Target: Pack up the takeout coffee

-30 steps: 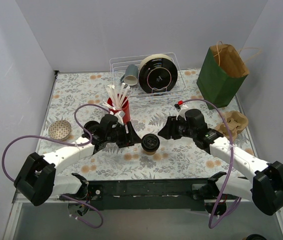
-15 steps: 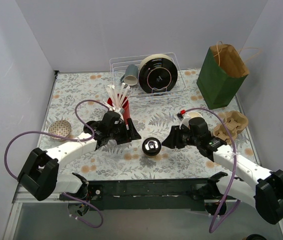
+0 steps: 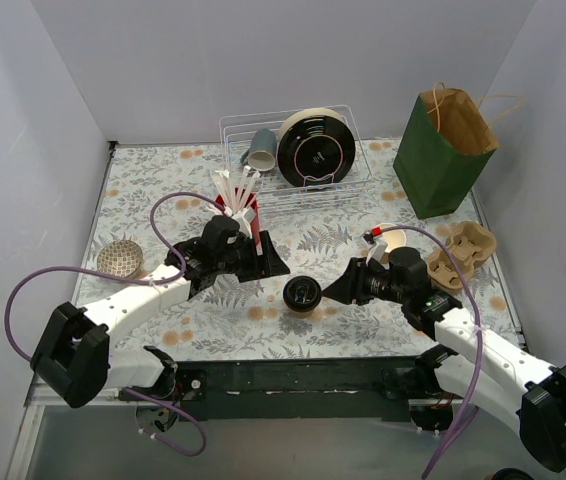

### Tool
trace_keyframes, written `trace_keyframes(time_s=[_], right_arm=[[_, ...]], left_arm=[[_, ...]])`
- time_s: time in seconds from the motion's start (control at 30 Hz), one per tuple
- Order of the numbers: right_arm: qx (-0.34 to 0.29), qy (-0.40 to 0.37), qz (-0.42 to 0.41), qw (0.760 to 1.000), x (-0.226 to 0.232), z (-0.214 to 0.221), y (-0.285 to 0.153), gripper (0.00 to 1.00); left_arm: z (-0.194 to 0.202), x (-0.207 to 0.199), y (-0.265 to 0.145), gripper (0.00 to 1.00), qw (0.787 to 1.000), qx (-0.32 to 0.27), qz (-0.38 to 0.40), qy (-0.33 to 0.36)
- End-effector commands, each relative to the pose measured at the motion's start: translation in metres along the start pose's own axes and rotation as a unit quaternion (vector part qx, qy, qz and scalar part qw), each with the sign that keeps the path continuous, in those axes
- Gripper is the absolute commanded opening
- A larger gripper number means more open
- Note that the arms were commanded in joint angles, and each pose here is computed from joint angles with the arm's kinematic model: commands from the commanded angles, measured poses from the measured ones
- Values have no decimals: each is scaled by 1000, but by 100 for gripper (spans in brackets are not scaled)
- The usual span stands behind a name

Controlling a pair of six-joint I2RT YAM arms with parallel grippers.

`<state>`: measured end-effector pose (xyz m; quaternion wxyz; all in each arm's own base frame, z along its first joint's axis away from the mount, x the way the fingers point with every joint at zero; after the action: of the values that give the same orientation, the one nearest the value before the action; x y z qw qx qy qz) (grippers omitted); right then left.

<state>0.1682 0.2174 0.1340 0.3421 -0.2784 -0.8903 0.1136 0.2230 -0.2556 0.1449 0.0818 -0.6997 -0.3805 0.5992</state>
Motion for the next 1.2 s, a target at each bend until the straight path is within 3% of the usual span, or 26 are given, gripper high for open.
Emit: trace_keyframes(time_s=[0.0,0.7,1.17], right_arm=[[-22,17,-34,999,10,-3,0,48],[-20,33,-40,998,0,16,9,46],[-46,43,-57,996,11,11,-2,46]], left_arm=[[5,-9,7,64,999,20,14,37],[26,34,24,61,998,26,-47,26],[29,15,8,63,1000,6,-8,15]])
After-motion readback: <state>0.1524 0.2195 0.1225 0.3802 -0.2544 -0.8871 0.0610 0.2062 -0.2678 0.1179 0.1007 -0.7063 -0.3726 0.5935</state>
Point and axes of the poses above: each gripper's point midway between its finger pads, its own y axis out along the fingers, its own x axis along the line the jaws close on, z = x × y, the point moved 2 cm from there along -y, back along the fingers, and after that the axes turned 13 degrees about -y, right-handed, at the moved point
